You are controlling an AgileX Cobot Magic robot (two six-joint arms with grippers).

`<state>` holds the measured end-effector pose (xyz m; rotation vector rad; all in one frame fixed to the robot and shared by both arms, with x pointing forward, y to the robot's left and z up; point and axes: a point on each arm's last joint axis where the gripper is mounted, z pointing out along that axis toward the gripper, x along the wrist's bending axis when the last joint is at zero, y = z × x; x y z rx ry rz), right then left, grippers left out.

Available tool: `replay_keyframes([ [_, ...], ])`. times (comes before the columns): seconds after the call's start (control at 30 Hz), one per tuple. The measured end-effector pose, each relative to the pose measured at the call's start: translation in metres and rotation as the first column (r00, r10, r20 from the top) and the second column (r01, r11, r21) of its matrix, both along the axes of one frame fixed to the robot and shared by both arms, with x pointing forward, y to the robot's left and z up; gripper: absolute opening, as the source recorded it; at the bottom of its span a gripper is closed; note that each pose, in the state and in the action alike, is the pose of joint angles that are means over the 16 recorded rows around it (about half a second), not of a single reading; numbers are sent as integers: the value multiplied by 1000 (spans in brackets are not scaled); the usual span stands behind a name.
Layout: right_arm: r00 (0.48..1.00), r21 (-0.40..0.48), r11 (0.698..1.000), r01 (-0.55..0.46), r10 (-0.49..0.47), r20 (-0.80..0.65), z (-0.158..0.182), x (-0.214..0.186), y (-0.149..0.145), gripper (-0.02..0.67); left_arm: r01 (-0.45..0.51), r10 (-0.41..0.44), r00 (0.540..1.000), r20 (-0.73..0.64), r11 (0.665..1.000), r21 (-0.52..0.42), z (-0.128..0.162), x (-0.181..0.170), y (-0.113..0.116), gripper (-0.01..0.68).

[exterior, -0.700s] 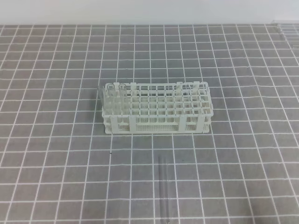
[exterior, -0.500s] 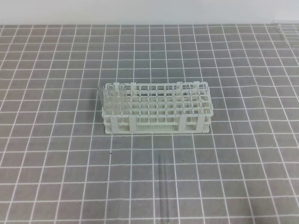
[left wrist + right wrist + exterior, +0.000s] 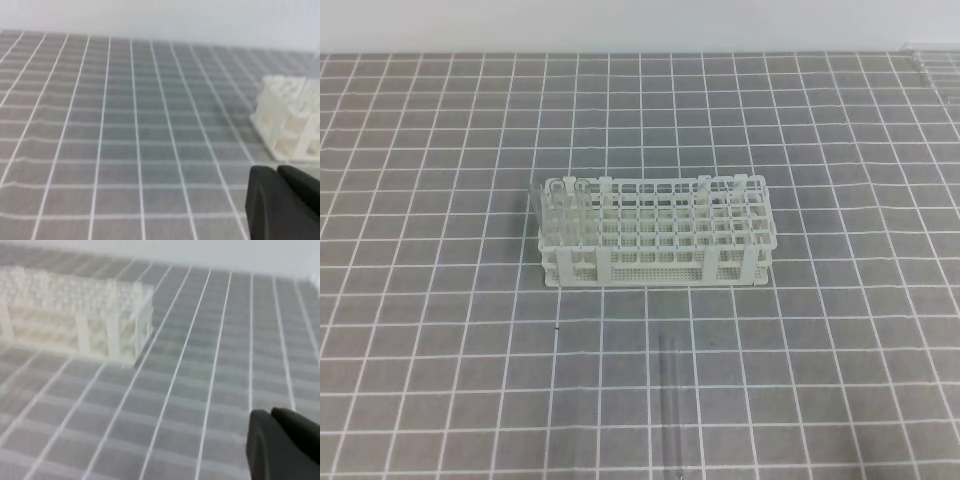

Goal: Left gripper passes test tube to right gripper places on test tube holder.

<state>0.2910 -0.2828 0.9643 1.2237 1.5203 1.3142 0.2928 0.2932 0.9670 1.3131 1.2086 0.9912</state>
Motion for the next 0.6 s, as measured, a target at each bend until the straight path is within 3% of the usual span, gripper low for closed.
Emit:
replay_keyframes([
  [0.23,997,193,981,14,-29,75,11,1,0,-13,10,0,995,100,996,-94,11,1,-1,-2],
  [0.43,992,398,917,26,-73,103,20,2,-2,-13,20,6,986,169,988,-152,18,0,-1,-2],
  [0.6,992,500,866,30,-86,90,22,2,-3,-13,30,12,981,195,977,-212,22,0,-1,-2],
])
